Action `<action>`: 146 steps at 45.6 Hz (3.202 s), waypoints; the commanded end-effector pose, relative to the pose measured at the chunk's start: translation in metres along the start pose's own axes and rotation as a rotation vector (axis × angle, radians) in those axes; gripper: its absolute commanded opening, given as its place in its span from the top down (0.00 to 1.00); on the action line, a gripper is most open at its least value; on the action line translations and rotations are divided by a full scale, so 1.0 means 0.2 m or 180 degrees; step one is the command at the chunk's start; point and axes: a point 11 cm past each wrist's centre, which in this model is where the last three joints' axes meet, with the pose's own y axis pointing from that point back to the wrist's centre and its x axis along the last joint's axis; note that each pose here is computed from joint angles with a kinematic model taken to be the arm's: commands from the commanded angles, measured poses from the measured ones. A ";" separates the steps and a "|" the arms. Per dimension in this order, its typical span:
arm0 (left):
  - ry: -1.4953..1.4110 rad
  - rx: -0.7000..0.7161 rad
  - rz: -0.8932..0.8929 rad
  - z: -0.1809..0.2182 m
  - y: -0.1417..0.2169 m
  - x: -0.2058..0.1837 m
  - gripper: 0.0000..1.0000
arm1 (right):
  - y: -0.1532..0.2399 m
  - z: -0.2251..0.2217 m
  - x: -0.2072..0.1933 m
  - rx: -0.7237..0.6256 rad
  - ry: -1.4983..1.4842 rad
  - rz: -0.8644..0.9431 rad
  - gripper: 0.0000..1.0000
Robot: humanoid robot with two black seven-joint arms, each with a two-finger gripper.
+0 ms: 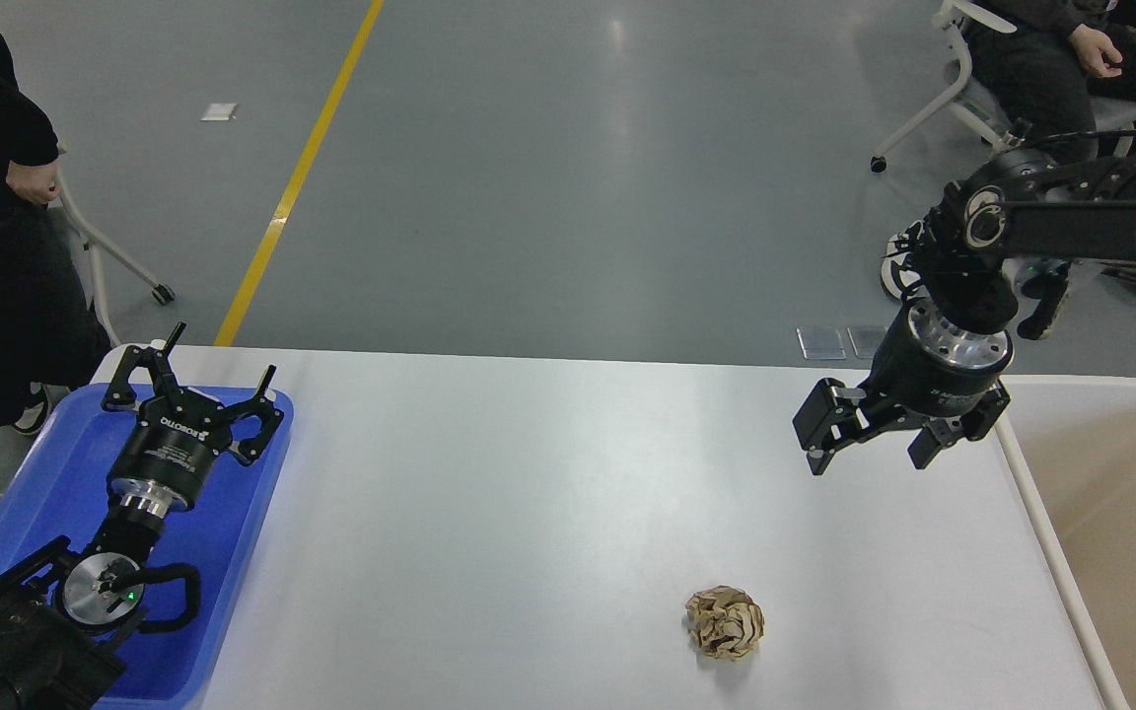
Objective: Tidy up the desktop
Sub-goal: 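Move the right gripper down toward the crumpled tan paper ball, then close the right gripper on the crumpled paper ball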
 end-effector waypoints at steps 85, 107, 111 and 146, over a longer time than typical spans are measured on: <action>0.0006 -0.0004 -0.0006 0.00 0.00 0.00 0.01 | -0.96 -0.32 -0.37 0.0276 0.0536 0.0336 0.00; 0.0004 0.0003 -0.0002 0.00 0.00 0.00 0.01 | -1.05 -0.32 -0.41 0.0229 0.0557 0.0437 0.01; 0.0006 -0.0001 -0.0001 0.00 0.00 0.00 0.01 | -1.08 -0.30 -0.43 0.0195 0.0542 0.0439 0.01; 0.0006 -0.0002 -0.0001 0.00 0.00 0.00 0.01 | -1.12 -0.26 -0.48 0.0133 0.0579 0.0347 0.42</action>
